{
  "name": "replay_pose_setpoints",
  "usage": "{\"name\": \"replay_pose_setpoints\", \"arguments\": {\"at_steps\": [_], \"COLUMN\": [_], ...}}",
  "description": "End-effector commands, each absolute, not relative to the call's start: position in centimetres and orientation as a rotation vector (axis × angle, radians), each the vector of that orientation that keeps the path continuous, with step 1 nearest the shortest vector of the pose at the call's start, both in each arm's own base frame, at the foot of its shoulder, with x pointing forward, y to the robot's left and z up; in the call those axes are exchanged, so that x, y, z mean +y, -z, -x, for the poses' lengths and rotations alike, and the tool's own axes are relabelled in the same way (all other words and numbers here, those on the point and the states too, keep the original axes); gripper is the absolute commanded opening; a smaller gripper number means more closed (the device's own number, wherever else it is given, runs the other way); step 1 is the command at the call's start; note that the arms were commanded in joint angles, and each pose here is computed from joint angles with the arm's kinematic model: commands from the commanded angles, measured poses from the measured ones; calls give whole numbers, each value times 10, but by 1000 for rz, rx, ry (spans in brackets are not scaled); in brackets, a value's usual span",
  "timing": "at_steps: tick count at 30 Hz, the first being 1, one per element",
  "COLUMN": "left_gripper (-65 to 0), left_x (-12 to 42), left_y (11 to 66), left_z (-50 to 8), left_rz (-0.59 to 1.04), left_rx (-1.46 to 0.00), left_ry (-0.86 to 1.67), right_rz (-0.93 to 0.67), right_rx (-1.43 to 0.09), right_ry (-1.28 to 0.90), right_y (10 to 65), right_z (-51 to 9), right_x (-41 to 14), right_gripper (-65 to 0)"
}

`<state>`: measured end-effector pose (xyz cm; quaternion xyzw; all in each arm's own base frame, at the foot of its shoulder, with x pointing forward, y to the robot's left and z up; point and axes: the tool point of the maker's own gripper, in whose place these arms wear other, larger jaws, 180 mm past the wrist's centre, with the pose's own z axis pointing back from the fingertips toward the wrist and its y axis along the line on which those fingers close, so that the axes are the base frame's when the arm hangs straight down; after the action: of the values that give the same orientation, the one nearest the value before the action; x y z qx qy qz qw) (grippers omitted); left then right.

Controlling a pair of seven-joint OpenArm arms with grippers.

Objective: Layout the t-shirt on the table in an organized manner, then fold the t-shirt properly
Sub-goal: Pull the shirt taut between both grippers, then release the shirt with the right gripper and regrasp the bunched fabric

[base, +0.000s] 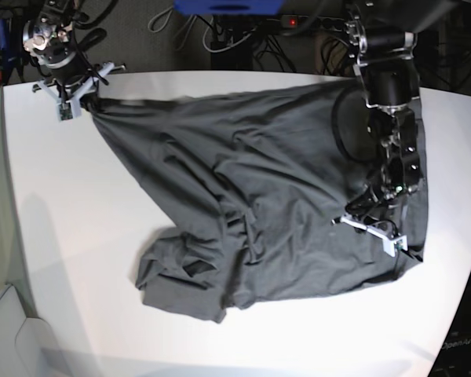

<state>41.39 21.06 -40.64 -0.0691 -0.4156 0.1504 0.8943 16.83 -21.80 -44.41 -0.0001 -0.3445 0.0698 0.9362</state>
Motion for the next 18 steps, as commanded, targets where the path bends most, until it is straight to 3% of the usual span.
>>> {"name": "replay_pose_setpoints", "arguments": {"at_steps": [1, 13, 18], "left_gripper": [-587, -587, -587], "left_x": [214, 214, 214], "left_y": [386, 383, 385], "left_z": [-429, -430, -430], "left_rz": [145, 144, 145], "left_rx": [-926, -933, -929], "left_ry": [-306, -304, -306], "right_rz": [73, 234, 251], "right_rx": [-412, -600, -631], "right_ry": [-195, -138, -134], "right_y": [474, 401, 392], "right_z": [-112, -146, -156], "right_x": [-231, -253, -256], "right_gripper": [-650, -643, -548]}}
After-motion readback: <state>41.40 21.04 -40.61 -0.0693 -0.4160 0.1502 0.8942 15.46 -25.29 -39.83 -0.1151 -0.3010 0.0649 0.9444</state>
